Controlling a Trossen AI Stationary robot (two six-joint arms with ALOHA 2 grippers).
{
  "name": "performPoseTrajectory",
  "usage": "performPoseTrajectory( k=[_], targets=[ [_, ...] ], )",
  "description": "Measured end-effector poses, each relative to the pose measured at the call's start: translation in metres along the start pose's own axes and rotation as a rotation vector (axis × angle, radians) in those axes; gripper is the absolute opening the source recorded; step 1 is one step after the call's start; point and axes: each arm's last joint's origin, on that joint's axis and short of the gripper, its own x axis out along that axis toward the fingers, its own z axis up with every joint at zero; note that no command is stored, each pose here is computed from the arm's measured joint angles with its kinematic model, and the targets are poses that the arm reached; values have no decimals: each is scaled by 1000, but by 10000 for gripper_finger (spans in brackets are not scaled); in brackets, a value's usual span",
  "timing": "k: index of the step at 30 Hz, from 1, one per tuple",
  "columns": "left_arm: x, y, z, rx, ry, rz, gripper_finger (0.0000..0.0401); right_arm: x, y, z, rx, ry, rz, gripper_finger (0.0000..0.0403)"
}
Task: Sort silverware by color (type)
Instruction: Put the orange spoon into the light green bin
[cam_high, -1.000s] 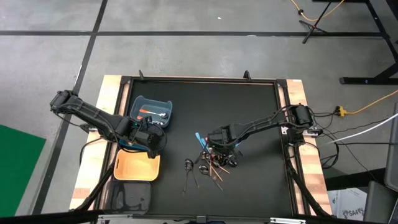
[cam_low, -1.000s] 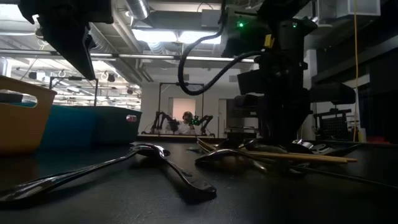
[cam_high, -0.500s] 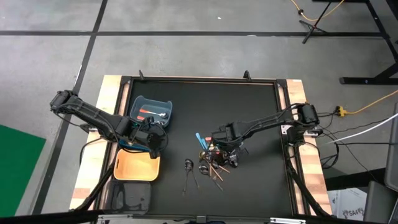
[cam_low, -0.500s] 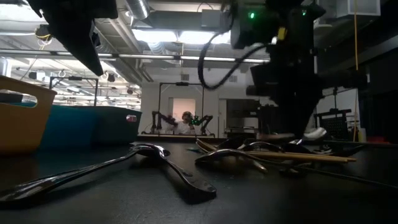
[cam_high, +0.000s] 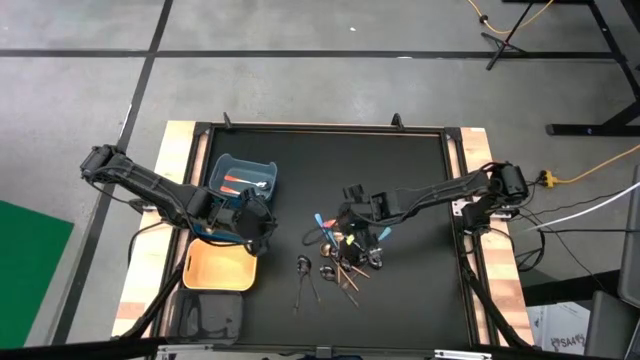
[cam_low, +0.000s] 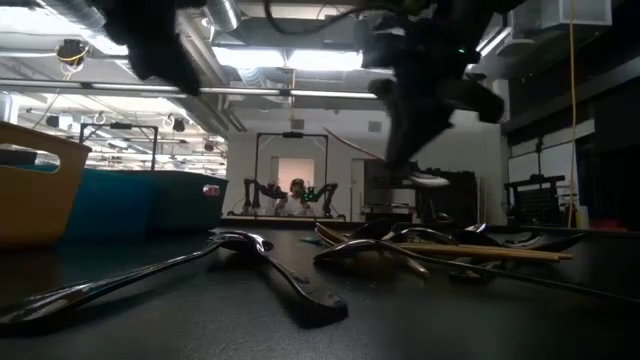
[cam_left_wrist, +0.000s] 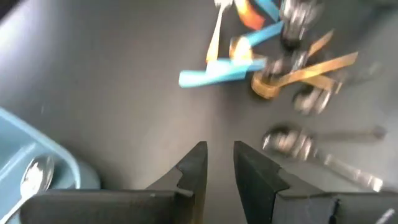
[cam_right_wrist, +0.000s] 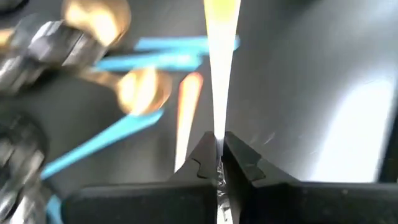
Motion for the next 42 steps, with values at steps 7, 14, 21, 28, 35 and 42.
performPoseTrajectory(
  k=[7, 14, 21, 28, 35, 42],
  targets=[
    [-1, -5, 17, -90, -195, 5, 80, -2, -10, 18, 189, -176, -148, 2],
    [2, 2, 26, -231, -243, 3, 123, -6, -14, 30, 241, -298, -181, 2],
    [5, 9, 31, -328, -259, 15, 136, -6, -15, 30, 273, -307, -178, 1],
    [5, 4, 39, -366, -320, -38, 136, -6, -14, 30, 298, -309, -175, 1],
    [13, 0, 41, -404, -334, -64, 134, -6, -15, 30, 300, -311, -175, 1],
    [32, -5, 36, -423, -280, -44, 133, -6, -15, 30, 299, -310, -175, 1]
  ],
)
